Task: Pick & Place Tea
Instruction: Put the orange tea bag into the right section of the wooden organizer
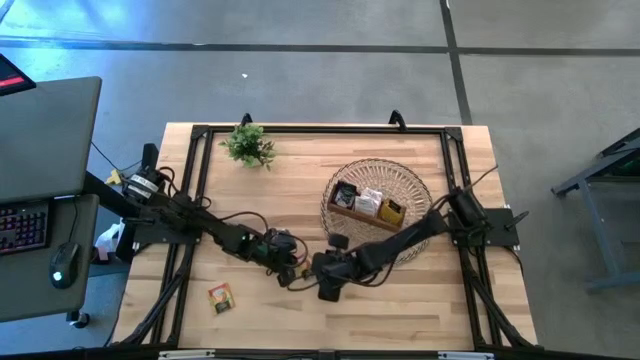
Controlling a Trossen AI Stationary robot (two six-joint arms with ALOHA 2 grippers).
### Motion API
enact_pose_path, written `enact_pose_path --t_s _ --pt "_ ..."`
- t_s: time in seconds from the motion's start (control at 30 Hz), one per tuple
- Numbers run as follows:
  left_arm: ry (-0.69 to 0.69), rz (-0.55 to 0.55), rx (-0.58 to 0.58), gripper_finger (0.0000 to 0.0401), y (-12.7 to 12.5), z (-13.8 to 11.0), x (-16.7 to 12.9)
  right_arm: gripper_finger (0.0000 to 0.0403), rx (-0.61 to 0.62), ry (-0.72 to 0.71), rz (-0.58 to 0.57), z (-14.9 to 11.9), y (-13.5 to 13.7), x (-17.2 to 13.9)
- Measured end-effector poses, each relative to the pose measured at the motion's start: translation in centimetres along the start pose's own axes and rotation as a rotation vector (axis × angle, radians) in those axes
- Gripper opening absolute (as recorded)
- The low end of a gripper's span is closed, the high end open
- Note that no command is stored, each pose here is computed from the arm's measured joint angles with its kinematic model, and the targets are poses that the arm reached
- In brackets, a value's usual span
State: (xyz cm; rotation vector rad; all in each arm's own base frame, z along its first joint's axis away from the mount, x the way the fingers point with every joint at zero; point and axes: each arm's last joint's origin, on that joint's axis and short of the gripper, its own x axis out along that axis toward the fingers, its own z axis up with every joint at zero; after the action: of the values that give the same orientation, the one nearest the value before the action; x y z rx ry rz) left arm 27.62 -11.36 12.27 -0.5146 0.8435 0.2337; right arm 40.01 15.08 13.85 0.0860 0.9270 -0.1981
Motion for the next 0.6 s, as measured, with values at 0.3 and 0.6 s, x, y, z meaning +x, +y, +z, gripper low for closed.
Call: enact_pose_path --t_s 0.3,0.6 --pt "-0.023 -0.017 -0.051 0.0044 -0.18 0.2 0.02 0.0094 0.278 -0.062 -0.063 -0.24 0.61 -0.35" --pt "-0.028 0.009 -0.079 0.0044 -0.02 0.11 0.02 0.0094 0.877 0.027 0.007 -0.44 0.55 -0.23"
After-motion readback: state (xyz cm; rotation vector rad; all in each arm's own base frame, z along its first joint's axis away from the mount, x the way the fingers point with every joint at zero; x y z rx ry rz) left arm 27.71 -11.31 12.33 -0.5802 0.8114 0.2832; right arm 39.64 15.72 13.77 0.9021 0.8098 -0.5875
